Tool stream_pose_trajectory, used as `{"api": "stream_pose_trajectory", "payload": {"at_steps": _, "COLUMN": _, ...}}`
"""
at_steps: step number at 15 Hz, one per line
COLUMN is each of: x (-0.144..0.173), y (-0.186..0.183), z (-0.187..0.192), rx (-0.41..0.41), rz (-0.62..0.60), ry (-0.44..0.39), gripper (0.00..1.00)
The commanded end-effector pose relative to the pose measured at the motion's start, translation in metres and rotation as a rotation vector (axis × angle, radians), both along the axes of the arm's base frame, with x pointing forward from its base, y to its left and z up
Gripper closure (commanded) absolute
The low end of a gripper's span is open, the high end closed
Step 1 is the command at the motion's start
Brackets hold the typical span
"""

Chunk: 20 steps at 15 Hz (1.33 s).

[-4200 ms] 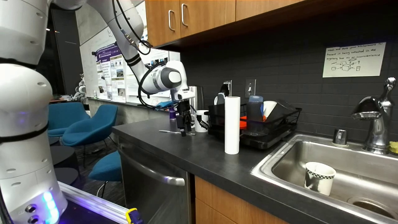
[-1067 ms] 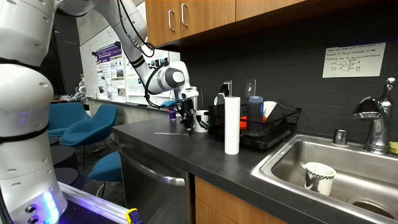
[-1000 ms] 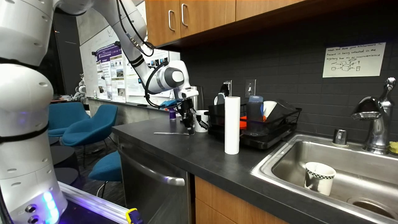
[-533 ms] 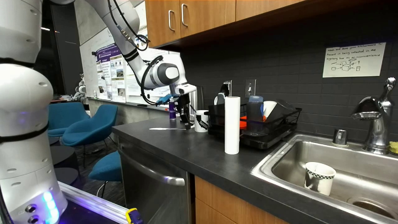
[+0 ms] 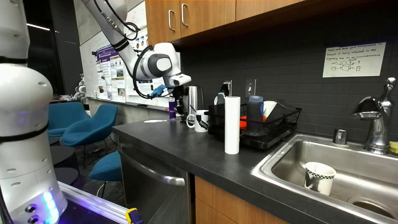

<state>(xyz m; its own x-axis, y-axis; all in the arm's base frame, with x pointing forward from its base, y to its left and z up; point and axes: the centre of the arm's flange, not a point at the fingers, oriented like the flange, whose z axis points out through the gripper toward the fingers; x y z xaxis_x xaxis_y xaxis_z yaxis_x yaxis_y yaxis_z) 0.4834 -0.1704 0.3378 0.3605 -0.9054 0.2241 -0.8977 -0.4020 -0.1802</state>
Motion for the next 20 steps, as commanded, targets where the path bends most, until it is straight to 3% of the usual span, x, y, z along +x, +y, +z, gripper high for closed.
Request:
{"api": "stream_pose_trajectory", "payload": {"at_steps": 1, "x": -0.009, "y": 0.008, "z": 0.028, "rx": -0.043, "rz": 0.034, "ry": -0.043, "gripper": 0.95}}
{"api": "stream_pose_trajectory", "payload": {"at_steps": 9, "x": -0.008, "y": 0.005, "z": 0.068, "rx": -0.178, "rz": 0.111, "ry": -0.093, "gripper": 0.95}}
{"api": "stream_pose_trajectory", "payload": {"at_steps": 15, "x": -0.005, "y": 0.013, "z": 0.082, "rx": -0.330, "rz": 0.138, "ry": -0.139, "gripper": 0.95}}
{"api": "stream_pose_trajectory", "payload": {"at_steps": 20, "x": 0.000, "y": 0.020, "z": 0.092, "rx": -0.385, "rz": 0.117, "ry": -0.202, "gripper": 0.95}}
